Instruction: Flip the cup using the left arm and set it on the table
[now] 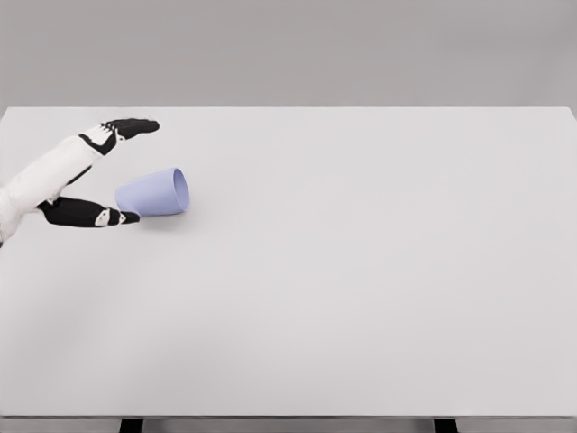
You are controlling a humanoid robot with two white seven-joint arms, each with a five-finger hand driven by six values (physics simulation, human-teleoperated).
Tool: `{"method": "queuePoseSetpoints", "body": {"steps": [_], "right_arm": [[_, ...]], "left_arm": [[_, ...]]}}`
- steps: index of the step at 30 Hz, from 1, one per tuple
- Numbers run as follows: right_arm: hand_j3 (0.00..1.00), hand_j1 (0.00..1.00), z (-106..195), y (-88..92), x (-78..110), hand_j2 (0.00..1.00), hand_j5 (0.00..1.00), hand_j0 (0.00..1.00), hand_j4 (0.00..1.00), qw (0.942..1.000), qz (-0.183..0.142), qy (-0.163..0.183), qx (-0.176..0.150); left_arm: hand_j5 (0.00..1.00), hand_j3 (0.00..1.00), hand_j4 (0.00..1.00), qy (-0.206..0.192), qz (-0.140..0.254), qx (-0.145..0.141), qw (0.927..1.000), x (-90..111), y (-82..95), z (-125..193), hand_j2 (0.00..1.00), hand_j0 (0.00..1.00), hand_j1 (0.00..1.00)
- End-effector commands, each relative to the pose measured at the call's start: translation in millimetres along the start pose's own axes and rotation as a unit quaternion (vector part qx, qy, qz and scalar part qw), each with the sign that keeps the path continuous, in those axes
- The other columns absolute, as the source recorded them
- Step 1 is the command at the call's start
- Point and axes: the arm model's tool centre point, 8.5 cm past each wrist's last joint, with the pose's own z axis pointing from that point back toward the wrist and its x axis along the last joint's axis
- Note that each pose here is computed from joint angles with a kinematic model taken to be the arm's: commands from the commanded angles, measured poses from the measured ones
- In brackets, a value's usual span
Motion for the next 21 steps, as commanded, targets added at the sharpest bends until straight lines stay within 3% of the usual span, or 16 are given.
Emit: {"method": "queuePoseSetpoints", "body": {"steps": [1, 4, 7, 17, 21], "right_arm": [[1.0, 1.0, 0.1, 0.0, -0.9, 1.0, 1.0, 1.0, 1.0, 1.0, 0.0, 0.001, 0.0], [1.0, 1.0, 0.0, 0.0, 0.0, 1.0, 1.0, 1.0, 1.0, 1.0, 0.0, 0.0, 0.0], [1.0, 1.0, 0.1, 0.0, -0.9, 1.0, 1.0, 1.0, 1.0, 1.0, 0.0, 0.001, 0.0], [1.0, 1.0, 0.1, -0.1, -1.0, 1.0, 1.0, 1.0, 1.0, 1.0, 0.0, 0.001, -0.001], [1.0, 1.0, 0.1, 0.0, -1.0, 1.0, 1.0, 1.0, 1.0, 1.0, 0.0, 0.001, 0.0]], "left_arm": [[1.0, 1.0, 1.0, 0.002, 0.048, 0.006, 0.9988, -1.3, -10.1, -1.1, 1.0, 1.0, 1.0], [1.0, 1.0, 1.0, 0.083, 0.082, 0.006, 0.9932, -18.1, -15.6, -2.7, 1.0, 1.0, 1.0], [1.0, 1.0, 1.0, 0.131, 0.092, 0.008, 0.9871, -27.2, -18.7, -9.2, 1.0, 1.0, 1.0], [1.0, 1.0, 1.0, 0.177, 0.104, -0.037, 0.9779, -30.8, -42.4, -38.3, 1.0, 1.0, 1.0], [1.0, 1.0, 1.0, 0.193, 0.103, -0.041, 0.975, -33.2, -43.1, -40.9, 1.0, 1.0, 1.0]]}}
